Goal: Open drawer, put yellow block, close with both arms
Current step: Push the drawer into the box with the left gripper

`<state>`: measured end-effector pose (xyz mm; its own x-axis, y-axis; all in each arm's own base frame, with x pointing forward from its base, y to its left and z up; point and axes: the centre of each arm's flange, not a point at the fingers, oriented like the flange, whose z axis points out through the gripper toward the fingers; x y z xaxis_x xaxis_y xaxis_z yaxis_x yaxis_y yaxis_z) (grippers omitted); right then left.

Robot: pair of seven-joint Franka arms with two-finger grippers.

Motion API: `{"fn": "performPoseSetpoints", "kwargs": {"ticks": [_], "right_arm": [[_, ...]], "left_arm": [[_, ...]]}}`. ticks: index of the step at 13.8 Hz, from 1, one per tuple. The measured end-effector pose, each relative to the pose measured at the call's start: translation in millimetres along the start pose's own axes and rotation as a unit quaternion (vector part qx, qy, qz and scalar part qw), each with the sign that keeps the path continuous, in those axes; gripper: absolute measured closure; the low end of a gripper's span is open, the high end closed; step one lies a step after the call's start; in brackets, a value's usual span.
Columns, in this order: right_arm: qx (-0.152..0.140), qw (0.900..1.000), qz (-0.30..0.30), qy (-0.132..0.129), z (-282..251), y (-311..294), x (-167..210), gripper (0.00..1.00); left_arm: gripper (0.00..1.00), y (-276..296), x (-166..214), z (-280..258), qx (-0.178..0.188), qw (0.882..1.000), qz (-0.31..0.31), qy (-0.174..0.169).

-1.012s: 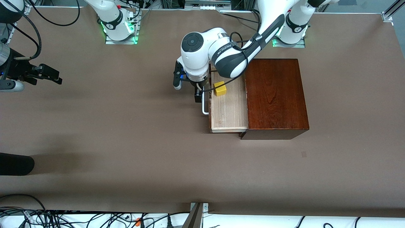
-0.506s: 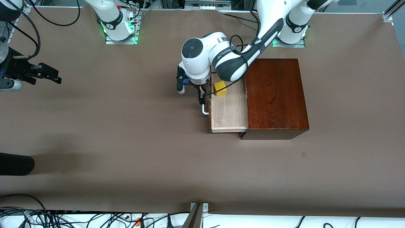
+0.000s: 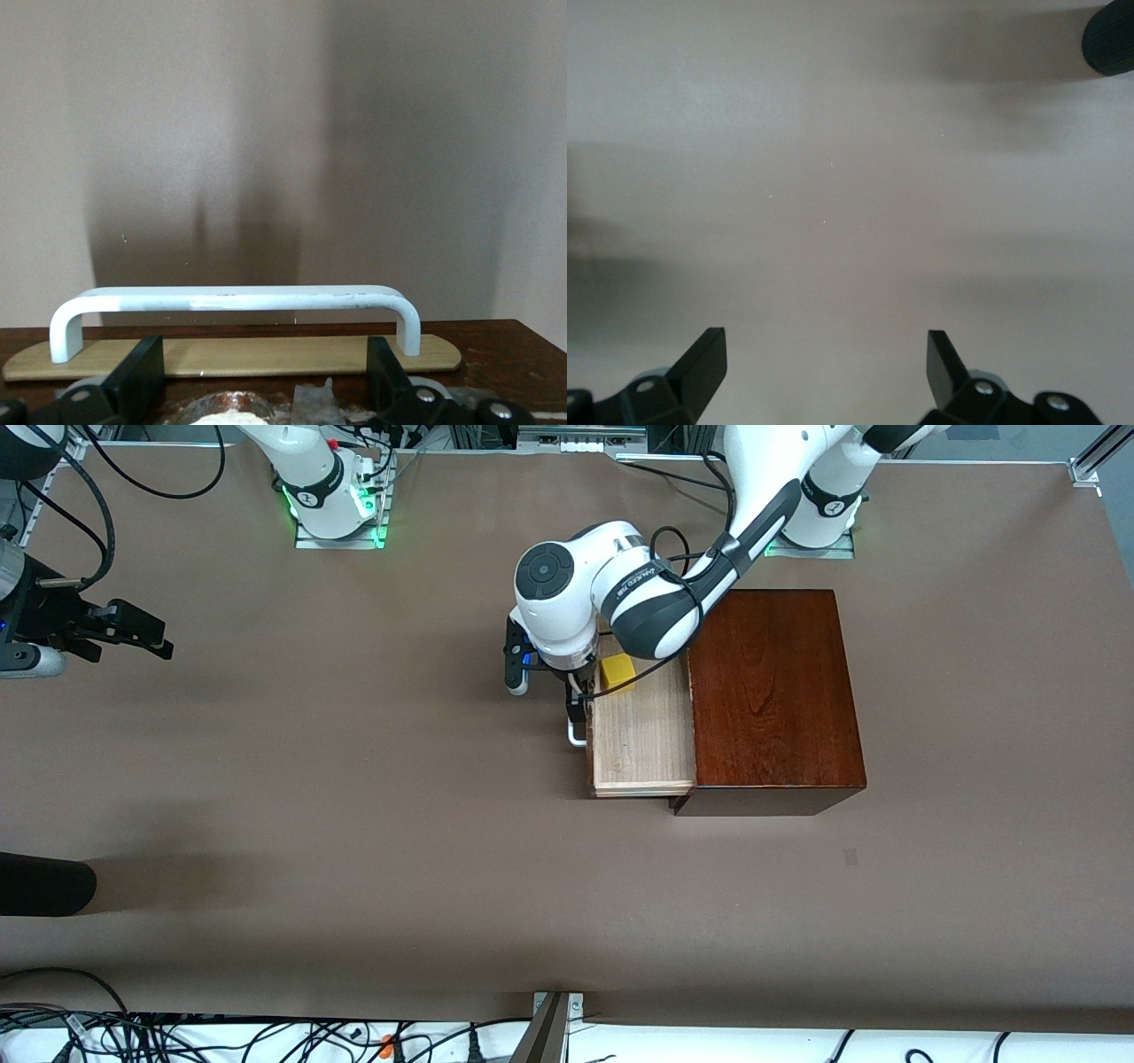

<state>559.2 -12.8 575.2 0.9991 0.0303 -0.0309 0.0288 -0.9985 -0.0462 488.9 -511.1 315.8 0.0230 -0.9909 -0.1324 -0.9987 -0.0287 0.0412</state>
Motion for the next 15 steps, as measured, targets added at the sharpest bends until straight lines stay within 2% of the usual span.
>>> {"fn": "performPoseSetpoints", "kwargs": {"ticks": [5, 15], "right_arm": [[0.0, 1.0, -0.001, -0.004, 1, -1, -1, 0.0], [0.001, 1.0, -0.001, -0.005, 1, -1, -1, 0.0]], "left_arm": [[0.0, -11, -19, -2, -0.015, 1.0, -0.009, -0.026], [0.0, -17, -33, -5, -0.024, 0.999, -0.015, -0.024]]}}
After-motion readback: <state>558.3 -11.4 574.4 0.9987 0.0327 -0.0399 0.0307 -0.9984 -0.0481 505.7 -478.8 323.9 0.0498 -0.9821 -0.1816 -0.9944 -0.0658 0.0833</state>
